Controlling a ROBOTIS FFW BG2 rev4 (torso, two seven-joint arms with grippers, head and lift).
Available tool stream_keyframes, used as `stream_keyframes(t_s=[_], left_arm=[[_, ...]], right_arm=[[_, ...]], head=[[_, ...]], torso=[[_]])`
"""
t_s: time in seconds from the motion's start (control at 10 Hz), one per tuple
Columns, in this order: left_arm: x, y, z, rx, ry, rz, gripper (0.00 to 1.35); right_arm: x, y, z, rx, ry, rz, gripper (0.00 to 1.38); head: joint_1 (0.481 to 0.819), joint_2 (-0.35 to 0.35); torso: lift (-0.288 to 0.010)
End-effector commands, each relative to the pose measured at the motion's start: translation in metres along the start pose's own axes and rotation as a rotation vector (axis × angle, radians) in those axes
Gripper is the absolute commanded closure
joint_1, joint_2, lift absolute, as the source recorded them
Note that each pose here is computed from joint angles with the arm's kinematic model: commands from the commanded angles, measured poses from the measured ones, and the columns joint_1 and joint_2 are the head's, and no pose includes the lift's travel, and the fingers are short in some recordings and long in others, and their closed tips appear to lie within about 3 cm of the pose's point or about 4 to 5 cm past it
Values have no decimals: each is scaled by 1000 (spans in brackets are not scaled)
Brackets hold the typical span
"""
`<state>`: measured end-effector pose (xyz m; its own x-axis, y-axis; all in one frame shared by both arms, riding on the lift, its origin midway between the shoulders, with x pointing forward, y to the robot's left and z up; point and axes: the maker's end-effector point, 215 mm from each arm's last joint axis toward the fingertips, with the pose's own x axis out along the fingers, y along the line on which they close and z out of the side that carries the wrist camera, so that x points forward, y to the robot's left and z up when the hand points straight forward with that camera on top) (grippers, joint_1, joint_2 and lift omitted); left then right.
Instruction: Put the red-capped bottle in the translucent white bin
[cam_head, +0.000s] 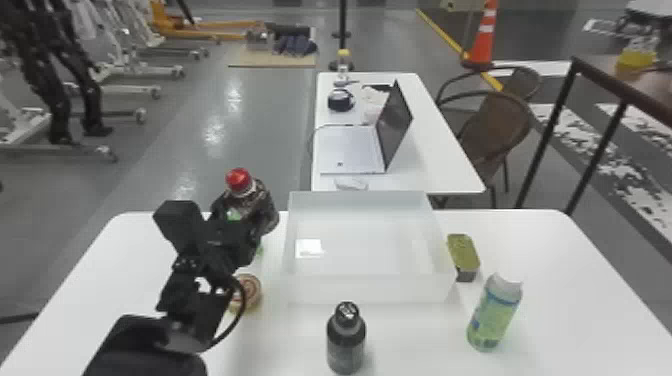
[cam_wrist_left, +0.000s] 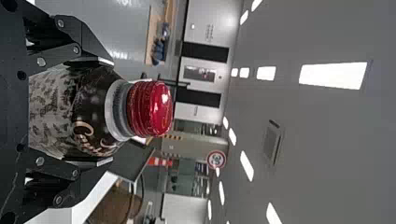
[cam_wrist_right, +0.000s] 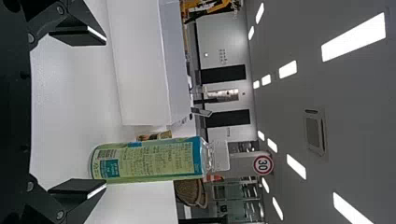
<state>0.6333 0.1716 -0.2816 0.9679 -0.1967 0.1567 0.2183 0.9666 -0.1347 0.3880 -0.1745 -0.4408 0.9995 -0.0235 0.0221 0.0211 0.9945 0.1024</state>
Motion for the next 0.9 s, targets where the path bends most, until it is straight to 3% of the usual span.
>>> stream_keyframes(t_s=[0.0,0.3,0.5,0.6,0.7,0.8], left_arm=[[22,-31,-9,-46,32,-93,1024],[38,-83,-80,-106,212,-316,1024],[35,-76,-100,-112,263,-313,1023],[34,-69,-99,-107,257,-301,894],[36,-66,-96,-99,252,-297,352],[40,-67,-89,-94,236,-301,15]], right_arm=[[0,0,0,1,-1,0,206],[3,1,1,1,-4,0,206],[2,0,-1,2,0,0,206],[2,0,0,2,-2,0,206],[2,0,0,3,-2,-1,206],[2,0,0,3,-2,-1,206]], head=[[549,0],[549,0],[549,0],[549,0],[549,0],[549,0]], torso=[[-100],[-100],[-100],[-100],[-100],[-100]])
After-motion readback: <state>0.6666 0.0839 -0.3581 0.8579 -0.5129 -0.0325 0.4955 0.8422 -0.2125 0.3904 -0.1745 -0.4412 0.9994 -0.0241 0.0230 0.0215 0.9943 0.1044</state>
